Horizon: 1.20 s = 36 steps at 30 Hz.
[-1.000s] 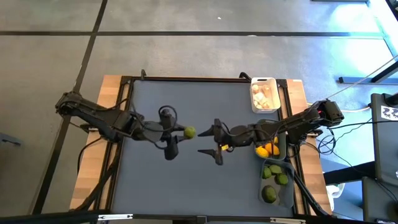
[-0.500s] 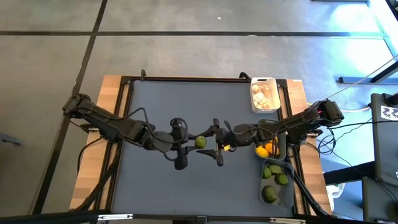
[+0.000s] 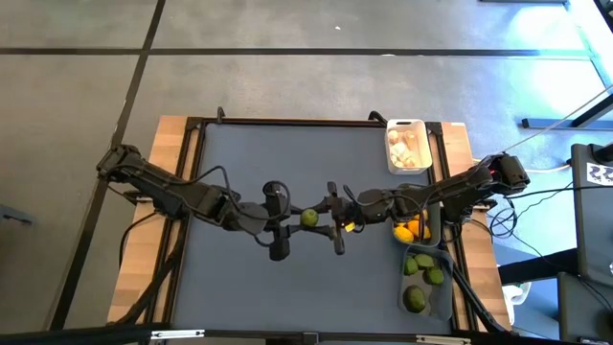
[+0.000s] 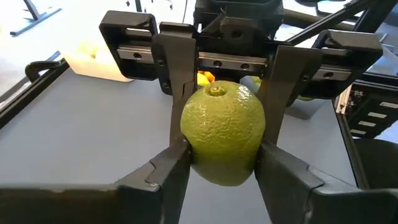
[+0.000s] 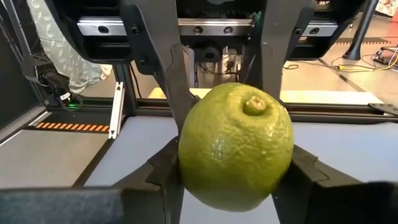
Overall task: Sort produce into baskets
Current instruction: Put the green lime into the black bin
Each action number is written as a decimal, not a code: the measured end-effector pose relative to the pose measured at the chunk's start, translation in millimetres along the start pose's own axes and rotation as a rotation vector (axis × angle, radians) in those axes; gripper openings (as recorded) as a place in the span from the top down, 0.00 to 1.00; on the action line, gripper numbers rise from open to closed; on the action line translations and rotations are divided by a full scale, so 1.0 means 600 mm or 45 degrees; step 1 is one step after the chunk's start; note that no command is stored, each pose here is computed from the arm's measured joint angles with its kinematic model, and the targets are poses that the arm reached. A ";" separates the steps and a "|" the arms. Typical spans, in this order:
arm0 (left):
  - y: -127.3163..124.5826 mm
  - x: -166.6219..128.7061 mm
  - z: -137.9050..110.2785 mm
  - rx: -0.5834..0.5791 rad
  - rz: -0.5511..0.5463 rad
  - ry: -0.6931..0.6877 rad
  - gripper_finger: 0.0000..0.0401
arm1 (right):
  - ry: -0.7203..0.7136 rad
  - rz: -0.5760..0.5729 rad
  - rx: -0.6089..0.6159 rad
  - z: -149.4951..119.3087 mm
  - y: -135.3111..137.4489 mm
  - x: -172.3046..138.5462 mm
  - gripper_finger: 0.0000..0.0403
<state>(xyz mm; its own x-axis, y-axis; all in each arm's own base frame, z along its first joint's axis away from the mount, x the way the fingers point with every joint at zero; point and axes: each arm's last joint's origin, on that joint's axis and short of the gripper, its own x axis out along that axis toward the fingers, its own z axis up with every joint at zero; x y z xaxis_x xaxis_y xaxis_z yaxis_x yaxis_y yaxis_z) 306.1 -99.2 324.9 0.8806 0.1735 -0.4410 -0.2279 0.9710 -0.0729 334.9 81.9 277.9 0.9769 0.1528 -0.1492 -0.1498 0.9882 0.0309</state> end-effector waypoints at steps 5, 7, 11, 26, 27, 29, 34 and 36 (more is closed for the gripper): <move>0.000 -0.006 0.001 0.008 -0.014 0.003 0.45 | 0.061 0.017 -0.024 -0.008 0.001 0.000 0.57; 0.004 -0.020 0.003 0.022 -0.013 0.014 0.41 | 0.111 0.016 -0.039 -0.012 0.001 -0.003 0.55; 0.011 -0.047 0.001 0.052 -0.011 0.070 0.38 | 0.183 -0.039 -0.056 -0.008 -0.002 -0.021 0.56; 0.022 -0.048 -0.046 0.021 0.049 0.231 0.38 | 0.749 -0.101 0.185 -0.006 0.005 -0.162 0.55; 0.023 -0.046 -0.050 0.017 0.052 0.235 0.38 | 0.798 -0.079 0.221 -0.009 0.011 -0.171 0.55; 0.024 -0.041 -0.059 0.012 0.059 0.241 0.38 | 0.872 -0.048 0.297 -0.013 0.026 -0.187 0.55; 0.024 -0.033 -0.072 0.013 0.053 0.226 0.38 | 1.030 0.012 0.445 -0.025 0.074 -0.216 0.55; 0.024 -0.032 -0.073 0.017 0.052 0.224 0.38 | 1.089 0.019 0.490 -0.031 0.095 -0.228 0.54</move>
<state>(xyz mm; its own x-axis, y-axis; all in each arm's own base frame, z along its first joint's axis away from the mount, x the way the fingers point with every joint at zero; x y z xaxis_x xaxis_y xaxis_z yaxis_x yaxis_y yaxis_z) 267.6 -96.0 293.1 0.7842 0.1824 -0.5931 -0.2552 0.9661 -0.0403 190.2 117.4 281.7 0.5087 0.2706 -0.8173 0.0482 0.9389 0.3408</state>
